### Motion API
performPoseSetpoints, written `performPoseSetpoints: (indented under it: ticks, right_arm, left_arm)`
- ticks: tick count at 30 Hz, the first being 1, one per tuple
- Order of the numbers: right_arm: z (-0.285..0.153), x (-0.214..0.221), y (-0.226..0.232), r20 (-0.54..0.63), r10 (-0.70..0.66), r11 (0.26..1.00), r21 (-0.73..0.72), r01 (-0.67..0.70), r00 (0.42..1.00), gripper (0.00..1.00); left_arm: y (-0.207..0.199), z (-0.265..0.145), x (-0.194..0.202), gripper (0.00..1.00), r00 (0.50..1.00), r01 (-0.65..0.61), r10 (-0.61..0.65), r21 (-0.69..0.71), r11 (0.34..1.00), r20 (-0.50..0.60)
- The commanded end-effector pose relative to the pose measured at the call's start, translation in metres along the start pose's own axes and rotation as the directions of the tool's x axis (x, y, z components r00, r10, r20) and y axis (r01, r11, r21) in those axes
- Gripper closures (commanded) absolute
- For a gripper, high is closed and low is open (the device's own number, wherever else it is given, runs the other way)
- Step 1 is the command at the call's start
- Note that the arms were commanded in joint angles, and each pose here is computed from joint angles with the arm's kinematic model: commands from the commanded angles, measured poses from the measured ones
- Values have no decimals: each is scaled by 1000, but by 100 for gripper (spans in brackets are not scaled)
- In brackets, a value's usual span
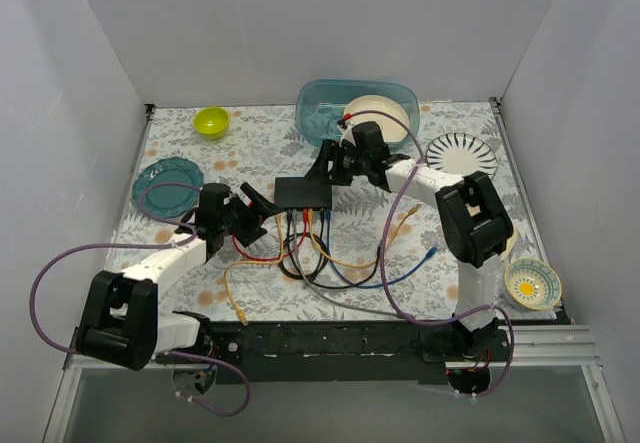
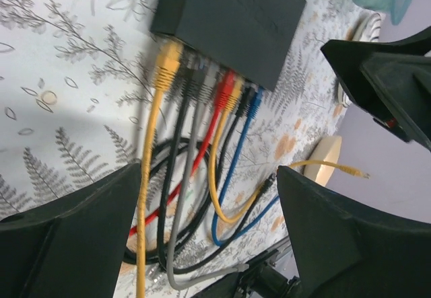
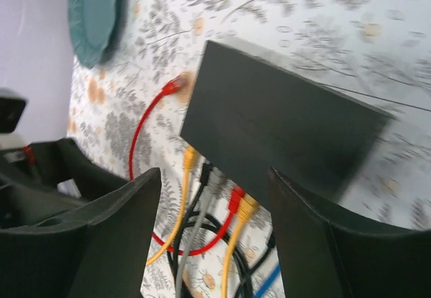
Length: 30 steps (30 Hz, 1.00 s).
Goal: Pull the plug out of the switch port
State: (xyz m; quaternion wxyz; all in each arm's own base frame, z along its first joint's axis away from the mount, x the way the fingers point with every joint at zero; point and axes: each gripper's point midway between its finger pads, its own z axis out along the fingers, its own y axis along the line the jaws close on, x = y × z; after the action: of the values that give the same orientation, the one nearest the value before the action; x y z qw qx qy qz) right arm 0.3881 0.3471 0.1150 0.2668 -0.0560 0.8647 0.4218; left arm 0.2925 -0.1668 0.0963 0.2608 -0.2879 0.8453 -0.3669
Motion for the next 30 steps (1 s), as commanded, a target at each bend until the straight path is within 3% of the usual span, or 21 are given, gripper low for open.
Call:
performPoseSetpoints:
  ticks: [1, 7, 10, 15, 19, 30]
  right_arm:
    - [13, 1, 57, -46, -82, 970, -232, 69, 996, 32]
    - [36, 24, 58, -149, -36, 955, -298, -10, 988, 46]
    - [47, 35, 59, -196, -29, 949, -312, -34, 980, 47]
    - [62, 45, 49, -243, 8, 953, -292, -81, 970, 49]
    - [69, 47, 46, -246, 32, 948, -299, -107, 969, 52]
    - [87, 41, 38, -237, 103, 944, -283, -171, 966, 63]
  left_arm:
    - [-4, 15, -12, 20, 1000, 5, -5, 26, 1000, 17]
    - [11, 29, -27, 23, 999, 29, -28, -15, 999, 45]
    - [17, 31, -40, 24, 996, 59, -58, -18, 998, 71]
    - [22, 36, -51, 34, 990, 127, -130, 46, 991, 52]
    - [13, 44, -50, 42, 991, 130, -132, 115, 985, 4]
    - [20, 52, -39, 43, 994, 94, -88, 113, 989, -62]
